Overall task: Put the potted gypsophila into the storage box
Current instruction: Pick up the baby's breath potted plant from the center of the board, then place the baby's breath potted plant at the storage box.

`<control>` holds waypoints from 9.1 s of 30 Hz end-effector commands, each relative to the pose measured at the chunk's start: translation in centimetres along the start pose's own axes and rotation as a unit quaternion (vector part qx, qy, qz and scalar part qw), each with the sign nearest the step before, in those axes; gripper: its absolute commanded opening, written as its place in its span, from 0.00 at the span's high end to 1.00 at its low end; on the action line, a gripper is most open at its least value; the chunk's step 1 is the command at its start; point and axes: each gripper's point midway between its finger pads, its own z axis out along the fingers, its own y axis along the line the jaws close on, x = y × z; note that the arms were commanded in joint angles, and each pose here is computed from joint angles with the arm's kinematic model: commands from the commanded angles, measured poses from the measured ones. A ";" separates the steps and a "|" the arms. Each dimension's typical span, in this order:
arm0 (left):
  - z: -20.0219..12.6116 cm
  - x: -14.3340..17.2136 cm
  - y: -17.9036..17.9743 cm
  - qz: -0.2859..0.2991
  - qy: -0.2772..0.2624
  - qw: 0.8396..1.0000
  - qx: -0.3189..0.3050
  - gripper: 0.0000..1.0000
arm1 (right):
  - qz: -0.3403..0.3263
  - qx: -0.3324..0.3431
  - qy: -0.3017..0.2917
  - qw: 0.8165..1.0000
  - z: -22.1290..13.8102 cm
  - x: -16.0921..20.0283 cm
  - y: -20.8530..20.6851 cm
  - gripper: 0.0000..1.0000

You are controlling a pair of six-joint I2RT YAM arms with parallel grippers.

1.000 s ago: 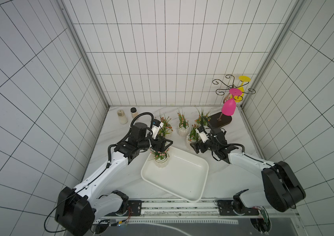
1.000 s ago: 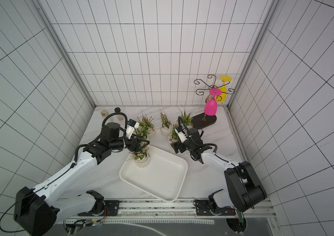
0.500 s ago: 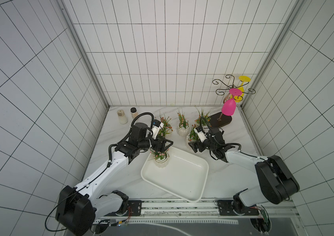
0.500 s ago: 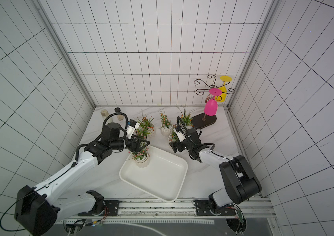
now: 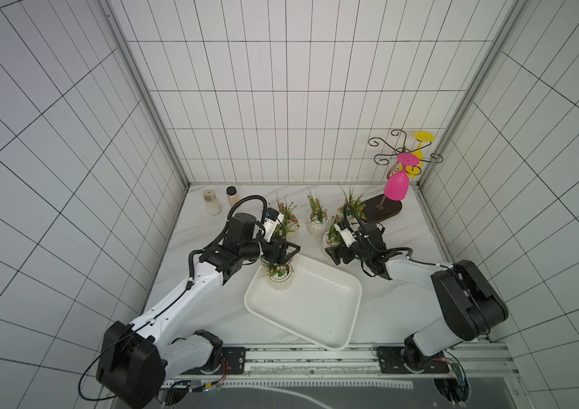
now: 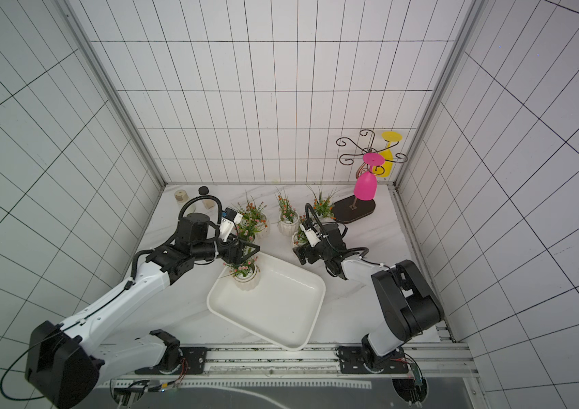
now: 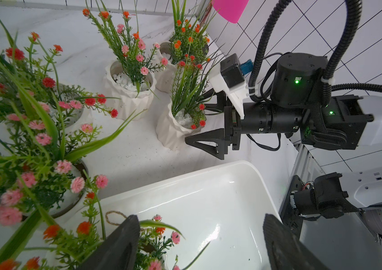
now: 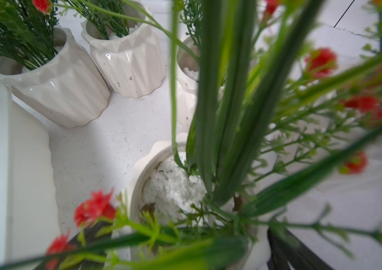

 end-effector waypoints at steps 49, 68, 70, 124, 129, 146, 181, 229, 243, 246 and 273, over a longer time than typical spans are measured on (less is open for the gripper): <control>-0.1 -0.2 0.0 0.005 -0.007 1.000 0.002 0.17 | -0.019 0.023 -0.087 0.996 1.8 -6.3 0.0 0.03; -0.2 -0.3 0.2 0.004 -0.009 1.000 0.000 0.17 | -0.017 0.028 -0.074 0.997 2.6 -6.0 -0.3 0.04; -0.2 -0.3 0.2 0.004 -0.009 1.000 0.000 0.17 | -0.016 0.028 -0.072 0.997 2.7 -6.0 -0.3 0.04; -0.7 -0.5 0.1 0.008 -0.018 1.000 -0.004 0.17 | -0.033 0.008 -0.138 0.990 -5.2 -9.8 1.9 0.22; -0.9 -0.6 0.1 0.009 -0.020 1.000 -0.006 0.17 | -0.033 -0.002 -0.139 0.990 -6.3 -9.6 2.7 0.22; -1.1 -0.7 0.1 0.011 -0.024 1.000 -0.011 0.17 | -0.056 -0.070 -0.141 0.986 -9.2 -8.1 7.8 0.22; -0.6 -0.2 0.3 0.005 -0.015 1.000 -0.007 0.17 | -0.100 -0.241 -0.142 0.955 -11.3 -4.5 16.5 0.23; -0.2 0.3 0.8 0.021 0.007 0.999 -0.038 0.17 | -0.104 -0.220 -0.204 0.948 -6.7 -2.8 17.8 0.24; -1.0 0.8 -0.9 0.027 0.014 0.999 -0.034 0.17 | -0.110 -0.216 -0.203 0.949 -4.8 -2.4 18.3 0.24; -1.1 1.3 -0.9 0.029 0.020 0.999 -0.029 0.17 | -0.112 -0.211 -0.206 0.949 -4.5 -2.3 18.3 0.24; -1.3 1.5 0.2 0.033 0.003 0.999 -0.031 0.16 | -0.116 -0.209 -0.218 0.946 -1.3 -2.6 18.8 0.24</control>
